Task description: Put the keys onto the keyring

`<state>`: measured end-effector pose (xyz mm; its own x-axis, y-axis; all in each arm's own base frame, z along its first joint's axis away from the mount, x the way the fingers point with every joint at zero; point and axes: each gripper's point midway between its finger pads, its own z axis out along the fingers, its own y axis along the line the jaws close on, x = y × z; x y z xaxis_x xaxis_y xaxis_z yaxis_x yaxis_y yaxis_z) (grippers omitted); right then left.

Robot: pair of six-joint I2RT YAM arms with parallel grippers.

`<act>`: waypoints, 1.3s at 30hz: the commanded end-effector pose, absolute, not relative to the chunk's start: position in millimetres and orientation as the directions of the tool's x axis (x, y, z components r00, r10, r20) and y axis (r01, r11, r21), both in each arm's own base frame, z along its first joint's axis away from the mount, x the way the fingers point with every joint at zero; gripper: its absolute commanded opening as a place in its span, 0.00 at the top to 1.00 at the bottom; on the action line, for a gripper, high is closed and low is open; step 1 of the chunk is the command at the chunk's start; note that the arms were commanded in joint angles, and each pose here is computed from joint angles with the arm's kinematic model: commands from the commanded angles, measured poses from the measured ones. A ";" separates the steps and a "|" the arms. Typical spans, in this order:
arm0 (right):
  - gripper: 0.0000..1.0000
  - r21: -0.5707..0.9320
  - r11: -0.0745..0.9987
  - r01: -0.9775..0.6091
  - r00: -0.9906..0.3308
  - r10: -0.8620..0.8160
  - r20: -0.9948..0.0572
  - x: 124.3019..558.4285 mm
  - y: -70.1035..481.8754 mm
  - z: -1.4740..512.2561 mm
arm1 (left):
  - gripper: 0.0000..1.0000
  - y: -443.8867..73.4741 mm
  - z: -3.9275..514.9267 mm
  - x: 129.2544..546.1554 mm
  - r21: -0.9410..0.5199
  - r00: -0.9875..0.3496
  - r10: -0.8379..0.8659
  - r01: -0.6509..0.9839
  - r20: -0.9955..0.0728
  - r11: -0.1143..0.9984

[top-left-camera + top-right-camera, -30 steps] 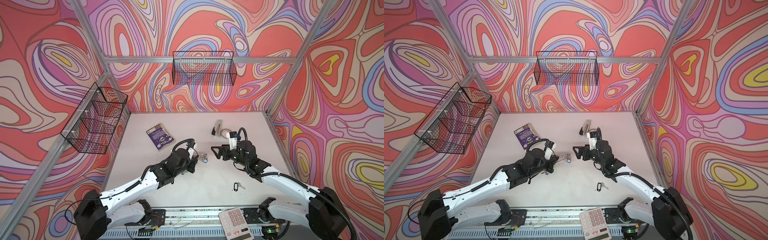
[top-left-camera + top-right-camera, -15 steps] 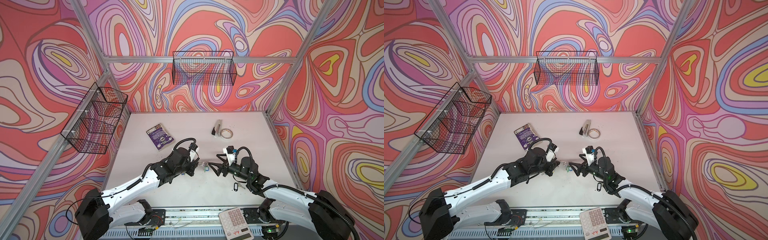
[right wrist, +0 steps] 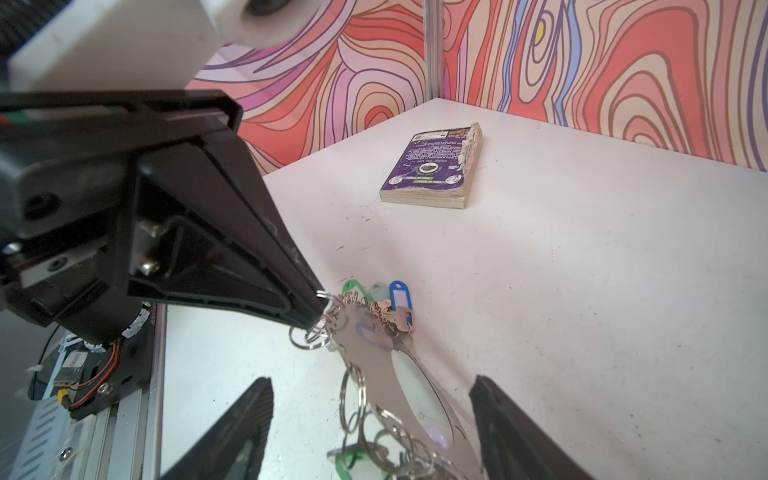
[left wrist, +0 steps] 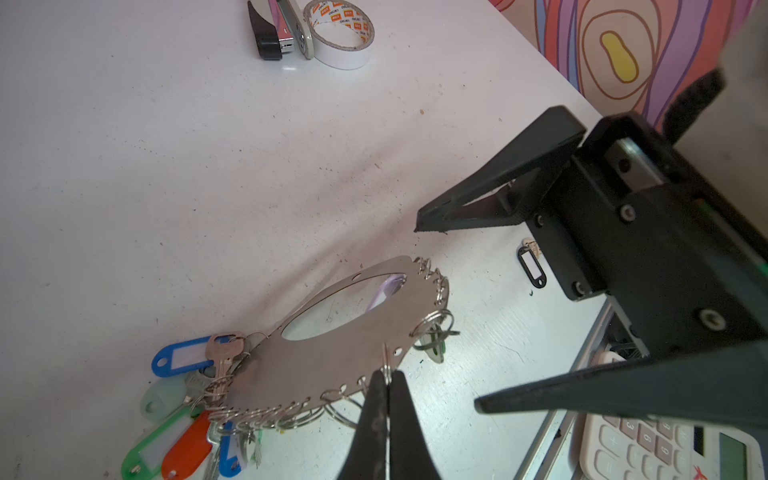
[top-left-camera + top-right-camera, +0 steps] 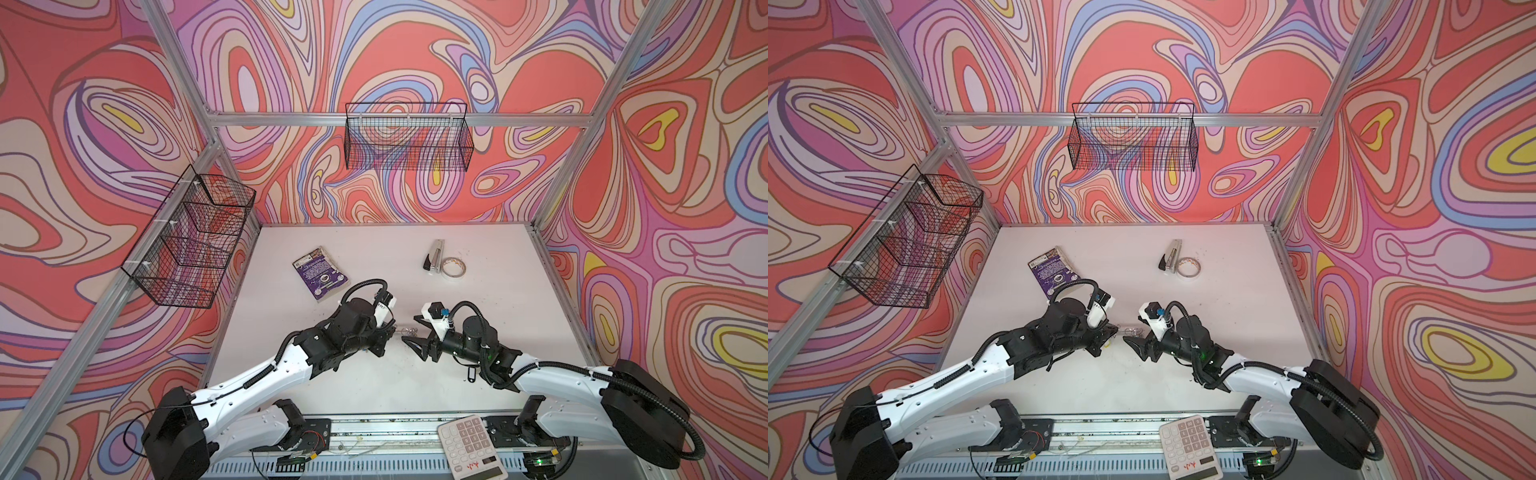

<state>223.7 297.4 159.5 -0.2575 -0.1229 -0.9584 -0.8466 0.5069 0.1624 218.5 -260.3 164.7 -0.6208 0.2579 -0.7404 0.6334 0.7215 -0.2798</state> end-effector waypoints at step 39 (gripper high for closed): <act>1.00 0.112 0.457 -0.883 -0.267 -0.291 -0.919 215.5 322.8 126.7 | 1.00 -252.7 180.8 236.2 -0.272 -0.620 0.177 0.558 -0.764 0.784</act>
<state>218.4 321.4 137.3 -0.2361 -0.2597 -0.9364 -0.8794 0.4671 0.0922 227.5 -252.4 168.2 -0.6386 0.2020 -0.7425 0.5725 0.7695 -0.2831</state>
